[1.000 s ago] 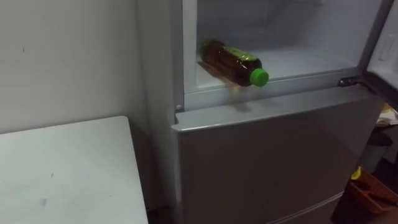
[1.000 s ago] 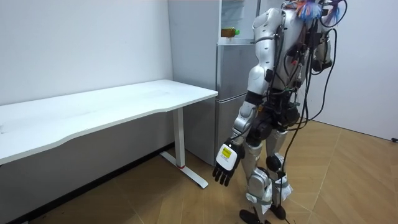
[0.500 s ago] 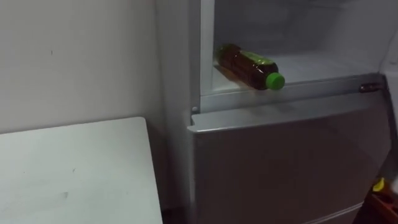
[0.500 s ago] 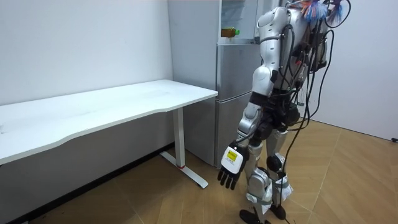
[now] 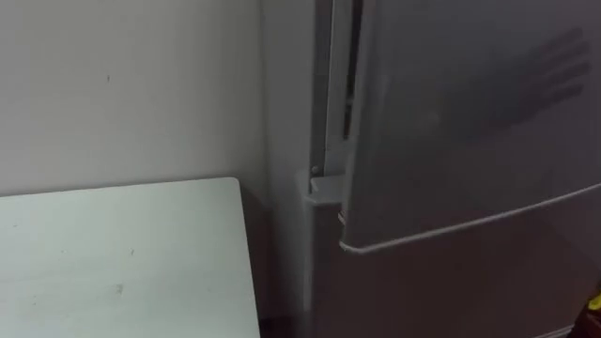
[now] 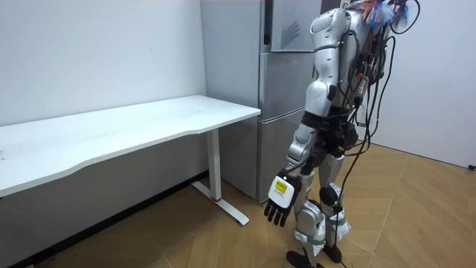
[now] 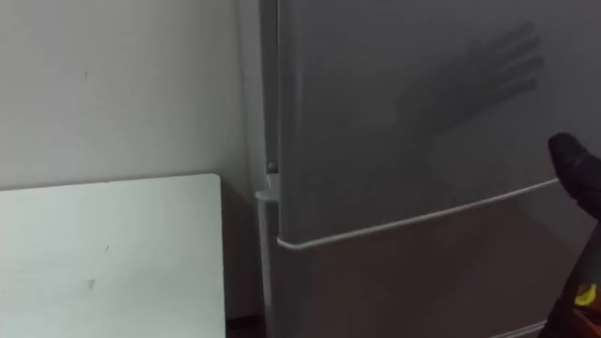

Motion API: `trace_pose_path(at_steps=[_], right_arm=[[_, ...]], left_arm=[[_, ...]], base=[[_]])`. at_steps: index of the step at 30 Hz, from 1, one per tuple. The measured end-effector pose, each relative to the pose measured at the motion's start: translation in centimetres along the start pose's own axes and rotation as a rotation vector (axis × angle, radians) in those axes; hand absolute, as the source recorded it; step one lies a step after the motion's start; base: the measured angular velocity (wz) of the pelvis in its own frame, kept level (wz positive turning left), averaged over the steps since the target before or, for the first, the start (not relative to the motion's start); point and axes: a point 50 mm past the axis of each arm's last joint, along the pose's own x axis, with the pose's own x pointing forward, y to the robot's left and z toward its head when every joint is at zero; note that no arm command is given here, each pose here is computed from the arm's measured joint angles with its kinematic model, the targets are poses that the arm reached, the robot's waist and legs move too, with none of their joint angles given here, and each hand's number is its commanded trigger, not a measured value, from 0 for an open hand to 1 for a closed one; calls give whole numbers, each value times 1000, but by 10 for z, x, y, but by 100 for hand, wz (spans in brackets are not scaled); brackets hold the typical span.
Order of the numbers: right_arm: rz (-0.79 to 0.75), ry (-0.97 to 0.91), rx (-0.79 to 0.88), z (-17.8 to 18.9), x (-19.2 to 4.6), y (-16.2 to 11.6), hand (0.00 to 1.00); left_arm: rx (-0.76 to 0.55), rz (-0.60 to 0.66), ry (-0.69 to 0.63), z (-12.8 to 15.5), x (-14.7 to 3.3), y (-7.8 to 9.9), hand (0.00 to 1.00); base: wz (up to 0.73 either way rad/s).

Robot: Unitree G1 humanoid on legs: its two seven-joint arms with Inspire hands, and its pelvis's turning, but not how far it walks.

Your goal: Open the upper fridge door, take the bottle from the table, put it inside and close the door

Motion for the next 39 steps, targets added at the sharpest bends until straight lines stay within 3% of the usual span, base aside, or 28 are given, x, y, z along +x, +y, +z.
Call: trace_pose_path(at_steps=[18, 24, 27, 39], right_arm=[[94, 30, -12, -8, -7, 17, 0], [231, -6, 6, -6, -6, 43, 0], [285, -22, -14, -6, -9, 57, 0], [254, -62, -195, -18, -4, 75, 0]], left_arm=[[29, -9, 16, -1, 0, -2, 0], [78, -18, -12, 11, 2, -5, 0], [86, -23, -22, 15, 2, -6, 0], [153, -48, -1, 18, 3, -9, 0]], base=[[2], [1], [16], [2]])
